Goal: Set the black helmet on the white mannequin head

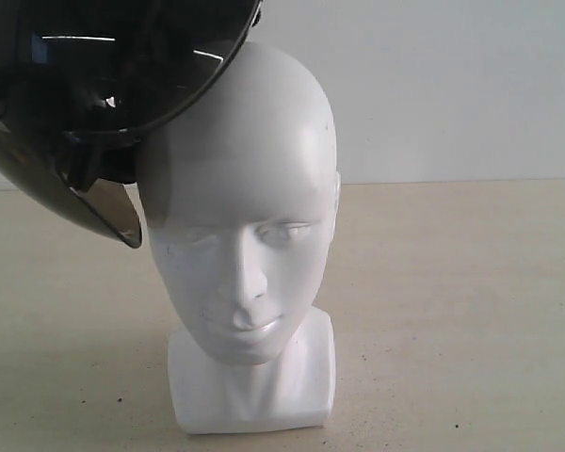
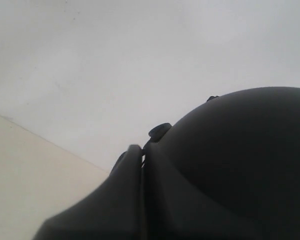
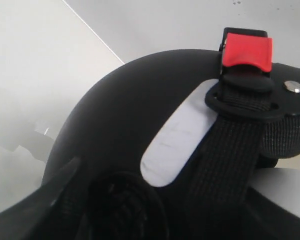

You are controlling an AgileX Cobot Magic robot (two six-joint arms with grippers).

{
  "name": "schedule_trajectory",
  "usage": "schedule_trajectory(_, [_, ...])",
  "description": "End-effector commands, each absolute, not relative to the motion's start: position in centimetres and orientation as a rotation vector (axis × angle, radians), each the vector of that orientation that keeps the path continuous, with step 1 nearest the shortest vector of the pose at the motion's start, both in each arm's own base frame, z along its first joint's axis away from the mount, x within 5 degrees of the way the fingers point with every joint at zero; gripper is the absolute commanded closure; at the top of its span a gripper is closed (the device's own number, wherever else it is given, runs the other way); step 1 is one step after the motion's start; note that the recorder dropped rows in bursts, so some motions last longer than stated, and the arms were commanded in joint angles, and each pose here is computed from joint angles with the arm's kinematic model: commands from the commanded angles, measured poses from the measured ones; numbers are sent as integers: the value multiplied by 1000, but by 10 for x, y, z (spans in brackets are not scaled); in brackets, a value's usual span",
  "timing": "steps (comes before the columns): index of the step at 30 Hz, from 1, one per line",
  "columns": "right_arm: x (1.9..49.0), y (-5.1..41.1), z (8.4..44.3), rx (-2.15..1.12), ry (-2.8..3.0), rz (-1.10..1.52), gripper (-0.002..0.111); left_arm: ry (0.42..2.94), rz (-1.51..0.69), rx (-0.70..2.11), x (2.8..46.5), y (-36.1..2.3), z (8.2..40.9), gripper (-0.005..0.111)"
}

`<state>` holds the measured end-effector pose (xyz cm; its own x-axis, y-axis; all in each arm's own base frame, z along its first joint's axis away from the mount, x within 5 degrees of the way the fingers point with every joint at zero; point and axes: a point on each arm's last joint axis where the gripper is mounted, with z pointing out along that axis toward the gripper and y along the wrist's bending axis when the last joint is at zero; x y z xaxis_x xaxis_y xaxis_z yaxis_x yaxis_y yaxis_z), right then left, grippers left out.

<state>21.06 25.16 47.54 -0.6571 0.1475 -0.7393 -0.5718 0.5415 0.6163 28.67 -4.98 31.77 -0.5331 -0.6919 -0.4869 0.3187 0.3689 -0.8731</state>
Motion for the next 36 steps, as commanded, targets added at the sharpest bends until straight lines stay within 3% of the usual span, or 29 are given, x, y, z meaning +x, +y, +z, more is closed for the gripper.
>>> schedule_trajectory(1, [223, 253, 446, -502, 2111, 909, 108, 1572, -1652, 182, 249, -90, 347, 102])
schedule_trajectory(36, [223, 247, 424, -526, 2263, 766, 108, 1623, -1651, 306, 241, -106, 342, 102])
